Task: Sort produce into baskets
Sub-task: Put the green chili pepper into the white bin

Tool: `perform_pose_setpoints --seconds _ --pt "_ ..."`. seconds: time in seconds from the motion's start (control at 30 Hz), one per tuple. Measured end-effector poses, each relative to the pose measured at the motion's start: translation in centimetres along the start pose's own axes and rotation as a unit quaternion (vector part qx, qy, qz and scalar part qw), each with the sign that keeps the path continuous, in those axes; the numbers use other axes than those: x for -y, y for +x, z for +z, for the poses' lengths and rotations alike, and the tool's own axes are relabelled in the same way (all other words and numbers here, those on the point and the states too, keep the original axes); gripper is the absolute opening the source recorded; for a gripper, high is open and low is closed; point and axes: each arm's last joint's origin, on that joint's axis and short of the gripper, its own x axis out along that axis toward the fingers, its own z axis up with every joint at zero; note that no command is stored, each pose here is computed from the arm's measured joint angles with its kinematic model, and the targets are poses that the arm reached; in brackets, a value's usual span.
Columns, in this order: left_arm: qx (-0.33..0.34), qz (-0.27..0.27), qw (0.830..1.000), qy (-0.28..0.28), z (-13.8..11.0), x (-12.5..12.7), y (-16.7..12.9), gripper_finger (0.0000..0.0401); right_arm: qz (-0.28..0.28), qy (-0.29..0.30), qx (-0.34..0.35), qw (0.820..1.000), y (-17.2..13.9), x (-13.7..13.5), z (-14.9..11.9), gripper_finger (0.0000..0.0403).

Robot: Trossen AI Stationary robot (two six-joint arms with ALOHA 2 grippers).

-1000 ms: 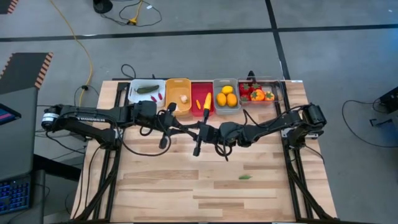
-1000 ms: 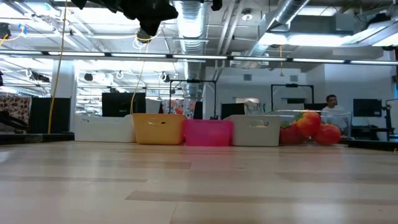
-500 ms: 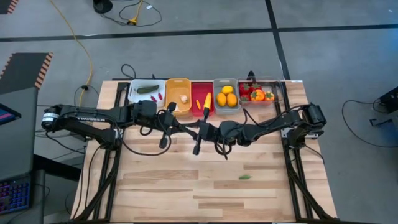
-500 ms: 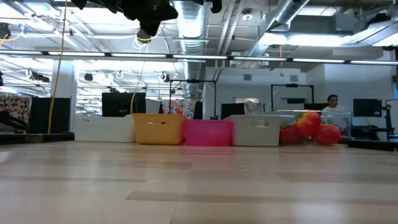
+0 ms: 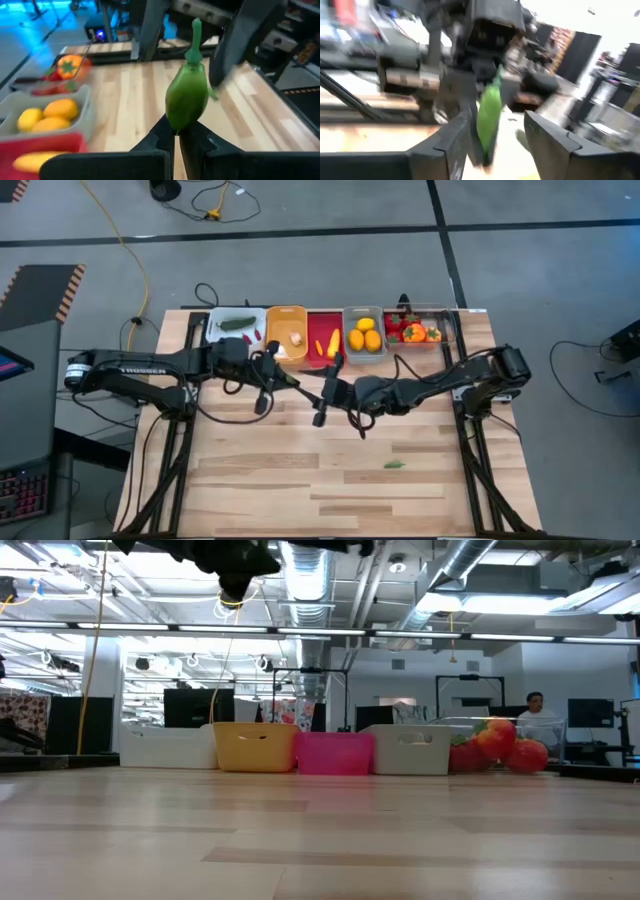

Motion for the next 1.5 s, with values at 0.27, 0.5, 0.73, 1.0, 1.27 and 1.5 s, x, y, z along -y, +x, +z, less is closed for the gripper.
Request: perform_pose_setpoints --seconds 0.27,0.5,0.73,1.0,1.27,1.5 --pt "-0.05 0.092 0.994 -0.019 -0.7 -2.1 -3.2 0.0004 -0.02 0.01 -0.102 0.995 -3.5 1.0 1.1 0.023" --pt "-0.191 0.264 0.945 -0.008 -3.2 -5.0 -5.8 0.0004 0.005 0.083 -0.217 0.973 -6.1 1.0 -0.1 0.0228" --pt "-0.311 0.382 0.87 -0.01 -6.1 -8.4 -7.2 0.0004 0.083 0.123 -0.319 0.936 -6.6 -1.1 -2.6 0.0228" --pt "-0.387 0.402 0.828 -0.053 -9.3 -12.1 -6.6 0.0005 0.11 0.1 -0.371 0.917 -5.8 -3.7 -5.5 0.0227" --pt "-0.447 0.388 0.801 -0.087 -12.1 -13.7 -4.9 0.008 0.163 0.113 -0.4 0.895 -5.8 -4.3 -6.2 0.0227" --pt "-0.493 0.388 0.775 -0.075 -13.6 -14.3 -4.0 0.0157 0.18 0.117 -0.406 0.888 -6.0 -4.3 -6.1 0.0227"
